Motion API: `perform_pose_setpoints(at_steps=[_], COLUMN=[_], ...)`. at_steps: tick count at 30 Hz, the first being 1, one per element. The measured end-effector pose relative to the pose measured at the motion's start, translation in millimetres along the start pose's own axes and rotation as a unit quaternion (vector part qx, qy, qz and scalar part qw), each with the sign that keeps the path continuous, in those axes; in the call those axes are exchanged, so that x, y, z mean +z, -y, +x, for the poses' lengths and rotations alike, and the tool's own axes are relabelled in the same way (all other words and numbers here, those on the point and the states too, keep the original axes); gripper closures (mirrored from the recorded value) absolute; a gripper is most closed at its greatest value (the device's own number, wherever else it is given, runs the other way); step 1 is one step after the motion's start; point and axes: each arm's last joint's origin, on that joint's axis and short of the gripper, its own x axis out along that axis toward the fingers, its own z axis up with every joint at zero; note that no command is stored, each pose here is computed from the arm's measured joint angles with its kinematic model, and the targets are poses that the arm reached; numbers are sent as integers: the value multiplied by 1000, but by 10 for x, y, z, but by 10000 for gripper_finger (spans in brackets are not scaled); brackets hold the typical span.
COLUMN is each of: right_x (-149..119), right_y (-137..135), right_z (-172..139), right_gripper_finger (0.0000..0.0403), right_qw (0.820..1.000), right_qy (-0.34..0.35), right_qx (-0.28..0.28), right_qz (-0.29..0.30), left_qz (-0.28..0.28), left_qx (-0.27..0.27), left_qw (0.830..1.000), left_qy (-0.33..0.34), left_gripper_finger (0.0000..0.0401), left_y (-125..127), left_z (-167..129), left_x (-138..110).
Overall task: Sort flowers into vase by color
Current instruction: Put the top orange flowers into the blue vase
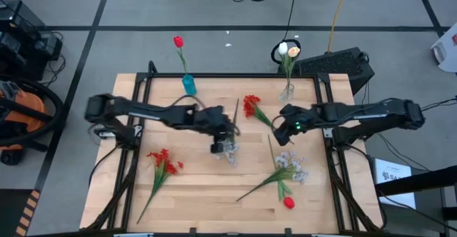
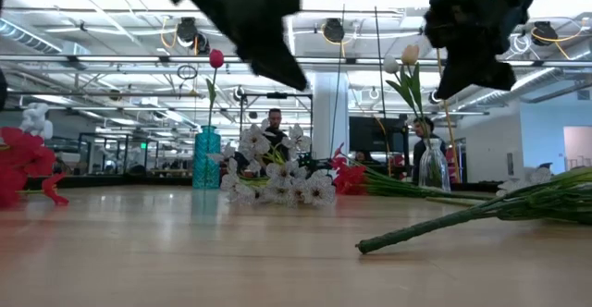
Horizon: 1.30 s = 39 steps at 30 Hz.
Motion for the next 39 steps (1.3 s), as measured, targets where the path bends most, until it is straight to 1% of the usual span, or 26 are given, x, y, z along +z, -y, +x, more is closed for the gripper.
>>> perform_pose_setpoints(at_steps=[3, 7, 10, 12, 14, 17, 21, 23, 26, 28, 31, 36, 39], right_x=[23, 93, 184, 305, 430, 629, 747, 736, 690, 650, 572, 484, 476], right_y=[-36, 14, 49, 37, 53, 96, 196, 244, 292, 317, 381, 461, 463], right_z=[187, 413, 511, 551, 600, 708, 908, 1008, 1147, 1231, 1350, 1523, 1578], right_gripper_finger=[403, 403, 402, 397, 385, 360, 315, 292, 262, 247, 232, 227, 250], right_qw=[1000, 998, 995, 993, 991, 988, 982, 977, 971, 966, 953, 936, 937], right_qy=[-13, -31, -39, -30, -27, -24, -62, -91, -130, -159, -203, -255, -257], right_qx=[-15, -45, -61, -64, -75, -100, -131, -145, -149, -144, -163, -189, -184], right_qz=[-15, -25, -66, -91, -107, -116, -121, -127, -135, -147, -152, -149, -150], left_qz=[-30, -36, -43, -36, -34, -39, -50, -58, -70, -75, -84, -92, -102], left_qx=[25, 53, 66, 74, 80, 93, 95, 94, 102, 110, 109, 106, 100], left_qw=[999, 995, 992, 991, 988, 986, 985, 984, 981, 979, 978, 976, 972], left_qy=[31, 72, 95, 103, 127, 134, 137, 141, 147, 153, 156, 168, 185], left_gripper_finger=[302, 302, 302, 302, 302, 302, 302, 302, 302, 302, 302, 302, 302], left_y=[132, 354, 515, 609, 700, 804, 905, 942, 975, 978, 983, 986, 993], left_z=[-227, -529, -703, -810, -876, -937, -968, -981, -996, -1001, -1004, -1009, -1021], left_x=[-104, -158, -186, -207, -181, -212, -242, -249, -256, -252, -250, -224, -188])
